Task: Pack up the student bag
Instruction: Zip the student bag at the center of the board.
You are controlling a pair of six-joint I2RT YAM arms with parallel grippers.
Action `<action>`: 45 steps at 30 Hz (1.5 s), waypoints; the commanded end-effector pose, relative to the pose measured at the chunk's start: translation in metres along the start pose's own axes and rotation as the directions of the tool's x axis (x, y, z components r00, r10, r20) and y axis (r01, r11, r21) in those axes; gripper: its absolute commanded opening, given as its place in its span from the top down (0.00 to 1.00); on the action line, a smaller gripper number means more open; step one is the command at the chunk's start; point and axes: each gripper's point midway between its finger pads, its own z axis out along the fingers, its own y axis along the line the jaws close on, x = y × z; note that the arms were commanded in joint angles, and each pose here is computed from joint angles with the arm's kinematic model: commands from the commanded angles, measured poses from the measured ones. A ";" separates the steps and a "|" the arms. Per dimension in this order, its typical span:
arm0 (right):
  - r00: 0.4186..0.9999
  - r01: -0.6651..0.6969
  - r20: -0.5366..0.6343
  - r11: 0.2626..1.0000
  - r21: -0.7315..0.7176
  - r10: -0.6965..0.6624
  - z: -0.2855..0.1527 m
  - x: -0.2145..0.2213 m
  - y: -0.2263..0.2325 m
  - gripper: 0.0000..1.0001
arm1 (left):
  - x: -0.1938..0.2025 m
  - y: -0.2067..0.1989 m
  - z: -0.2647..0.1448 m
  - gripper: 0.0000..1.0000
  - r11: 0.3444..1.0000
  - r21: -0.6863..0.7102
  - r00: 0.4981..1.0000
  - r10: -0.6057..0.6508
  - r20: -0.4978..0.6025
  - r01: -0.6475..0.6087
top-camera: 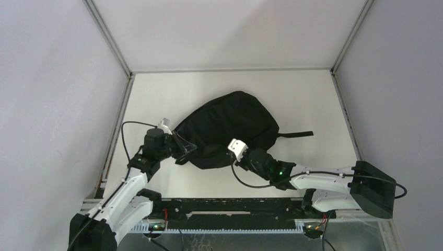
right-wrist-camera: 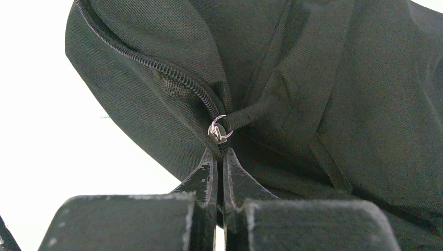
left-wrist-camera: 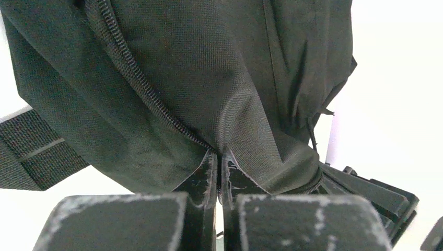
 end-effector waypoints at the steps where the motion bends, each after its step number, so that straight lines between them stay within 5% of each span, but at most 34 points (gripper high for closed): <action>1: 0.998 -0.038 0.045 0.999 0.012 0.038 -0.004 -0.016 -0.004 1.00 | -0.028 -0.031 -0.005 1.00 0.994 0.071 0.993 0.082 0.082 -0.088; 12: 0.999 -0.025 0.023 1.000 0.001 0.025 -0.012 -0.012 0.000 1.00 | -0.096 -0.072 -0.005 1.00 0.970 0.019 0.941 0.230 0.248 -0.242; 24: 1.000 -0.018 -0.025 1.000 -0.017 0.018 -0.008 0.001 0.015 1.00 | -0.078 -0.029 0.091 1.00 0.991 0.003 0.991 0.135 0.006 -0.135; 26: 0.999 -0.020 -0.026 1.000 -0.017 0.020 -0.008 0.001 0.016 1.00 | -0.075 -0.030 0.088 0.91 0.990 0.006 0.990 0.143 -0.012 -0.143; 28: 0.999 -0.032 -0.019 0.999 -0.015 0.031 -0.010 -0.001 0.015 0.98 | -0.073 -0.030 0.079 0.70 0.987 -0.011 0.987 0.161 -0.019 -0.161; 33: 0.998 -0.060 0.016 0.998 -0.016 0.060 -0.016 -0.012 0.012 0.68 | -0.082 -0.036 0.043 0.40 0.958 -0.105 0.962 0.270 0.027 -0.266; 38: 0.995 -0.088 0.053 0.996 -0.021 0.089 -0.025 -0.023 0.008 0.52 | -0.089 -0.059 0.004 0.33 0.912 -0.139 0.912 0.400 0.086 -0.387; 45: 0.990 -0.116 0.075 0.991 -0.068 0.121 -0.039 -0.032 0.009 0.49 | -0.054 -0.070 -0.011 0.32 0.894 -0.088 0.897 0.442 0.022 -0.439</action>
